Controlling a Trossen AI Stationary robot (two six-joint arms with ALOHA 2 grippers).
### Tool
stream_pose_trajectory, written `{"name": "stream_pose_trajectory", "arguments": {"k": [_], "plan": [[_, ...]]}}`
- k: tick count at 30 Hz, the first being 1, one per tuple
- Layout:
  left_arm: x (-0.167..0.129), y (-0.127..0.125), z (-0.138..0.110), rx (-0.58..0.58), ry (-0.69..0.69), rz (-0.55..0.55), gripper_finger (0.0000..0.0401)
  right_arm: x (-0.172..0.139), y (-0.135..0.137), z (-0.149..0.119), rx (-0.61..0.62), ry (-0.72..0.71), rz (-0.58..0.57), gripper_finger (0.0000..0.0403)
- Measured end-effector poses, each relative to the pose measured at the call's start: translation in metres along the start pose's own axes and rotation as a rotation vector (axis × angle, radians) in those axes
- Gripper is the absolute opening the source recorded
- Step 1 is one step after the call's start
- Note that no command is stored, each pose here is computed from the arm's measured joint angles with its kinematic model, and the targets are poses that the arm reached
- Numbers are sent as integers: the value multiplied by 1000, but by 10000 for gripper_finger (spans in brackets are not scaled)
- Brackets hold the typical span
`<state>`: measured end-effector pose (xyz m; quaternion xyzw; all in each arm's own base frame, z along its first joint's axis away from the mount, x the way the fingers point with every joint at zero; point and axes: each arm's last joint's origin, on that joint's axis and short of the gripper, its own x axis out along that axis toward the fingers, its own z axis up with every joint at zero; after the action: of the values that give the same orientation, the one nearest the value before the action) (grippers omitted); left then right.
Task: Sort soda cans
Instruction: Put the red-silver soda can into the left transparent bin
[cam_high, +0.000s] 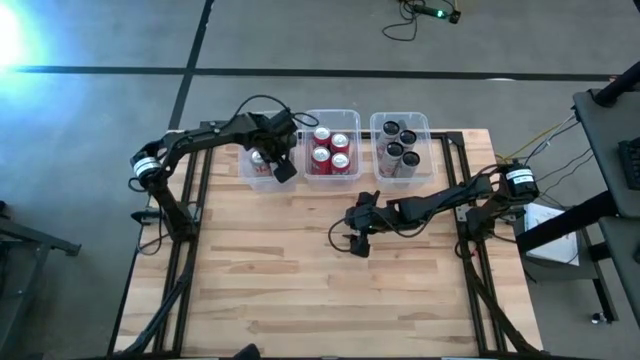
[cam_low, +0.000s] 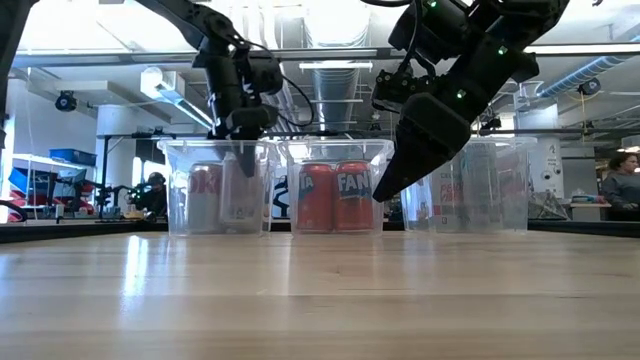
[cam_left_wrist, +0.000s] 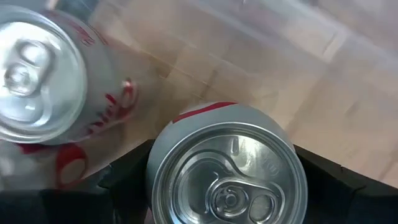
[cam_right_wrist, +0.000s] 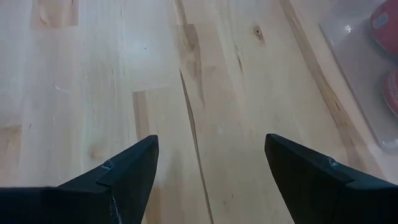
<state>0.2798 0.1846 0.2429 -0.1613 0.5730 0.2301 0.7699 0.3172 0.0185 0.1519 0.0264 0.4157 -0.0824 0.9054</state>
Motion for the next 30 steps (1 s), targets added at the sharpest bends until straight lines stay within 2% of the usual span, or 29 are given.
{"name": "stream_pose_trajectory", "arguments": {"k": [4,13,24,30], "plan": [[9,0,-3,-11,-17,0,287,0,0,0,0,0,0,285],[10,0,-4,0,-22,-2,288,0,1,0,-3,0,2,276],[-7,-1,1,10,-45,2,289,0,1,0,-4,1,2,304],[-3,-1,-3,-14,-16,-1,338,-1,3,-1,-9,1,7,318]]}}
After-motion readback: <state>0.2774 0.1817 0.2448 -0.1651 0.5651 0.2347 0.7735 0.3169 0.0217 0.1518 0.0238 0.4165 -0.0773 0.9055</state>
